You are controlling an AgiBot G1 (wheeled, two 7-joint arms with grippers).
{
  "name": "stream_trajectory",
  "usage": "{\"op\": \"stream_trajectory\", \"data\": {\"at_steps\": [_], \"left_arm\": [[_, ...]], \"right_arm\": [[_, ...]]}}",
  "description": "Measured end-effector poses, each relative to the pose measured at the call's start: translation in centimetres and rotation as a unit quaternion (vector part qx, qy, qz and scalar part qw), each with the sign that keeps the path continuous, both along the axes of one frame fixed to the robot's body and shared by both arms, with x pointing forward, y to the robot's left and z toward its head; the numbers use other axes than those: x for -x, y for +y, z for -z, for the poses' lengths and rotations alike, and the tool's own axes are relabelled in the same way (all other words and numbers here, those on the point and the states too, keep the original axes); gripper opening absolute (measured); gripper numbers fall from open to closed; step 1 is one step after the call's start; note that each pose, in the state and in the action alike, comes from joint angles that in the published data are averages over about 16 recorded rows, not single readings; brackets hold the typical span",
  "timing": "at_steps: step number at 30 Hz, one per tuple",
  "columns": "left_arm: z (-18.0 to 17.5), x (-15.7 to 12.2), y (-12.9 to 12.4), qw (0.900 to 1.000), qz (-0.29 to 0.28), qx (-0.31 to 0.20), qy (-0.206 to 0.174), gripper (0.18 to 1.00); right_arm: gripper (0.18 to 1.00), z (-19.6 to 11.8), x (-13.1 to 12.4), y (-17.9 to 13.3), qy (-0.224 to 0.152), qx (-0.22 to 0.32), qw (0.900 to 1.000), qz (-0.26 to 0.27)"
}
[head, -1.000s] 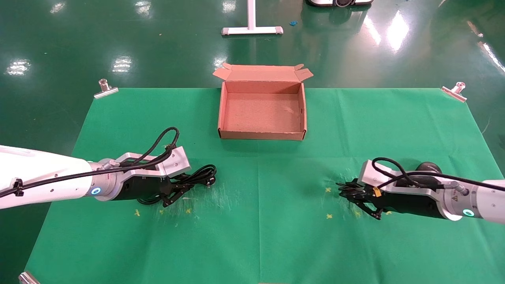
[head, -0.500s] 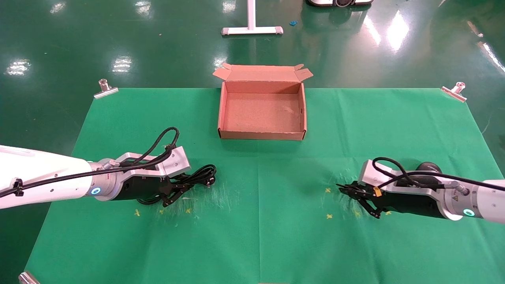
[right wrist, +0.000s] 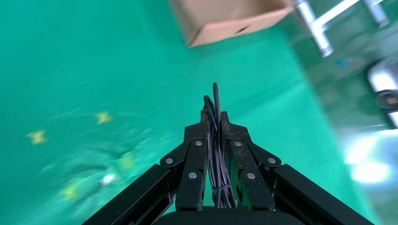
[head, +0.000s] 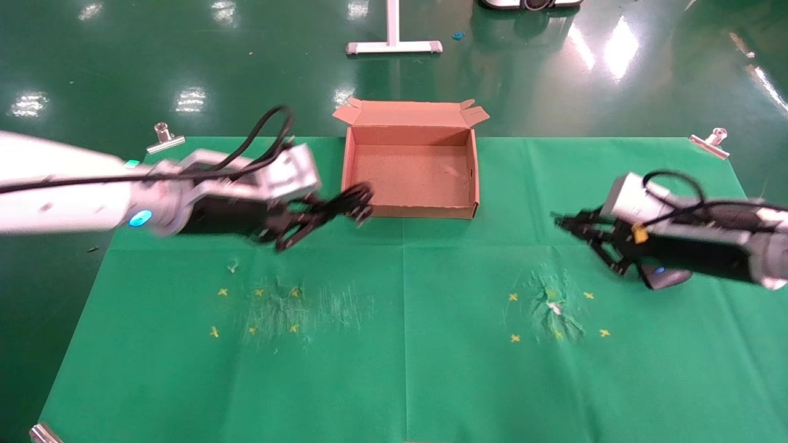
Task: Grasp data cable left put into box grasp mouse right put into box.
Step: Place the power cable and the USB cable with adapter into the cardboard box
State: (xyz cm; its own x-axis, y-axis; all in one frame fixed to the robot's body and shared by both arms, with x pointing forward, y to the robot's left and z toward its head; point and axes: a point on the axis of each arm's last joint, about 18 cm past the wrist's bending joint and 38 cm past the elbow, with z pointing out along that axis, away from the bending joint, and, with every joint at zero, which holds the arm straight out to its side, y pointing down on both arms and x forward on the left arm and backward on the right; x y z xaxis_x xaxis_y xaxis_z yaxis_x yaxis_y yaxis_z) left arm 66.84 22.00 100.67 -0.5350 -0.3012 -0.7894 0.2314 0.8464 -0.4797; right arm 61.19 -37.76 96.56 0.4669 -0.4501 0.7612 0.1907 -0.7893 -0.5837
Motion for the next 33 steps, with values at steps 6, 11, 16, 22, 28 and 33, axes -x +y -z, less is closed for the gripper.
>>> {"op": "stream_trajectory", "data": {"at_steps": [6, 11, 16, 22, 28, 33], "left_arm": [[-1.8, -3.6, -4.8, 0.9965, 0.024, -0.027, -0.075, 0.285], [-1.5, -5.9, -8.7, 0.9904, 0.044, -0.056, -0.119, 0.284], [-0.8, -7.0, -11.1, 0.9866, 0.057, -0.067, -0.138, 0.284], [0.1, -7.4, -12.0, 0.9858, 0.065, -0.067, -0.14, 0.284], [0.3, -7.7, -12.1, 0.9866, 0.062, -0.063, -0.137, 0.301], [-0.2, -8.1, -11.2, 0.9879, 0.051, -0.059, -0.134, 0.332]], "right_arm": [[0.217, -2.6, 1.4, -1.3, -0.035, 0.001, 0.999, 0.011], [0.217, -3.6, 2.4, -2.6, -0.049, 0.002, 0.999, 0.023], [0.216, -3.9, 3.1, -3.9, -0.054, 0.0, 0.998, 0.035], [0.216, -4.8, 3.7, -4.4, -0.068, -0.007, 0.997, 0.037], [0.216, -6.9, 3.9, -3.6, -0.098, -0.019, 0.995, 0.019], [0.215, -9.2, 3.6, -1.4, -0.133, -0.028, 0.991, -0.014]]}}
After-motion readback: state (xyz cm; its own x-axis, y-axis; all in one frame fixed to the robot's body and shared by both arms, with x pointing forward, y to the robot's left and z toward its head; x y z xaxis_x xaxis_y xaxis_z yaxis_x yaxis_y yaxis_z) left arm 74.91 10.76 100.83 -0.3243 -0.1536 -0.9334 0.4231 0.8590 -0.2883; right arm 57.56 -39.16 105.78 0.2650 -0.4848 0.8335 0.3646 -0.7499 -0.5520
